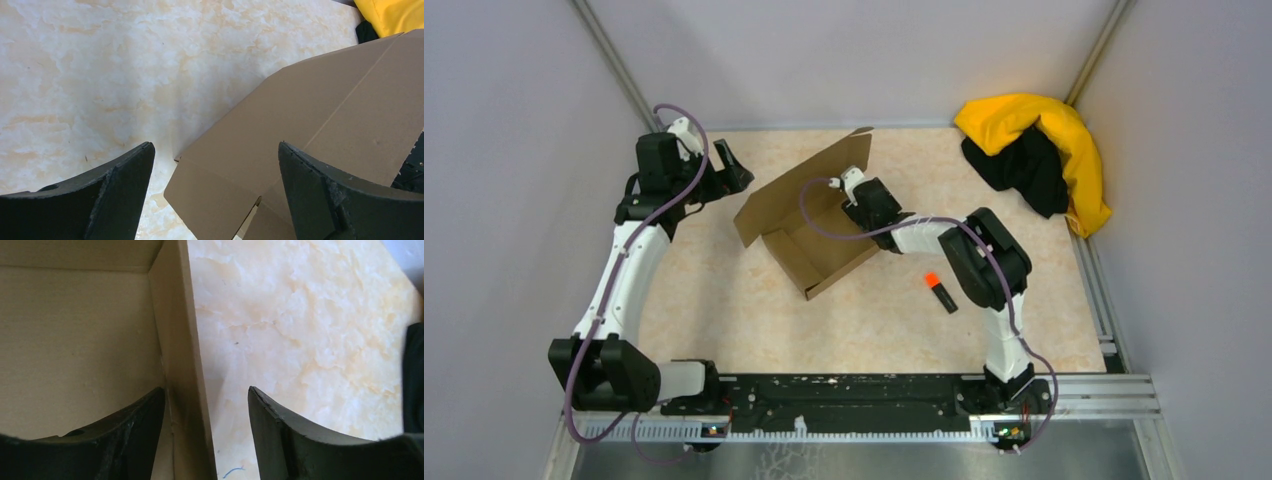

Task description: Fold the paper box

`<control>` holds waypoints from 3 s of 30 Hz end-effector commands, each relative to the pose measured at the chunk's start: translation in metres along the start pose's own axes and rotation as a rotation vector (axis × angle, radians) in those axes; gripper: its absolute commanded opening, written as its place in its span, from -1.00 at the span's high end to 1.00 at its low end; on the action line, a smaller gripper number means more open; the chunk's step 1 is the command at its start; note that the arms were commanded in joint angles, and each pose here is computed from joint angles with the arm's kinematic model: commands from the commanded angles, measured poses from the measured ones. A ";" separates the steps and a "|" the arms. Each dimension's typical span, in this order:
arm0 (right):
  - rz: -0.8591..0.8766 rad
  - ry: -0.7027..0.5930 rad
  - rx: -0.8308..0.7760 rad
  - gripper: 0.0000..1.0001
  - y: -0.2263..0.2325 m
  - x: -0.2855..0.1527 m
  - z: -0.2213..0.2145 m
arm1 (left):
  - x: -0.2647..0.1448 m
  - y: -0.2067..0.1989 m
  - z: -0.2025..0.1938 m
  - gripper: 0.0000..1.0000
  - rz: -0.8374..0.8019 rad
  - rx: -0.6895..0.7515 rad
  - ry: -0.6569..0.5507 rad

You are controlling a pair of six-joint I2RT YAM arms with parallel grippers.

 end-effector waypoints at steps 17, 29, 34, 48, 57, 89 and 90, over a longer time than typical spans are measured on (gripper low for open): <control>0.183 -0.309 0.233 -0.09 0.013 0.021 0.079 | -0.004 0.000 0.013 -0.97 -0.003 0.010 -0.040; 0.128 -0.254 0.218 0.08 0.017 0.042 0.059 | -0.002 0.001 0.013 -0.97 0.000 0.009 -0.040; 0.098 -0.235 0.213 0.25 0.014 0.043 0.056 | -0.002 0.001 0.012 -0.98 0.001 0.006 -0.039; 0.030 -0.241 0.233 -0.09 0.003 0.029 0.063 | -0.005 0.000 0.012 -0.98 -0.002 0.004 -0.041; 0.125 -0.143 0.237 -0.34 -0.005 -0.012 0.068 | -0.012 0.001 0.017 -0.98 0.011 0.009 -0.048; -0.005 0.156 0.320 0.79 -0.016 -0.009 0.005 | -0.098 -0.013 -0.003 -0.98 0.030 -0.036 -0.147; -0.037 0.154 0.342 0.93 -0.019 -0.013 0.004 | -0.098 -0.013 -0.005 -0.98 0.028 -0.035 -0.144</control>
Point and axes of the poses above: each gripper's point midway between its finger pads, its own x axis out along the fingers, its own y axis along the line the jaws close on, z = x × y, the point moved 6 cm from there along -x, back along the fingers, and after that the axes turned 11 degrees about x, right-handed, at the moved point
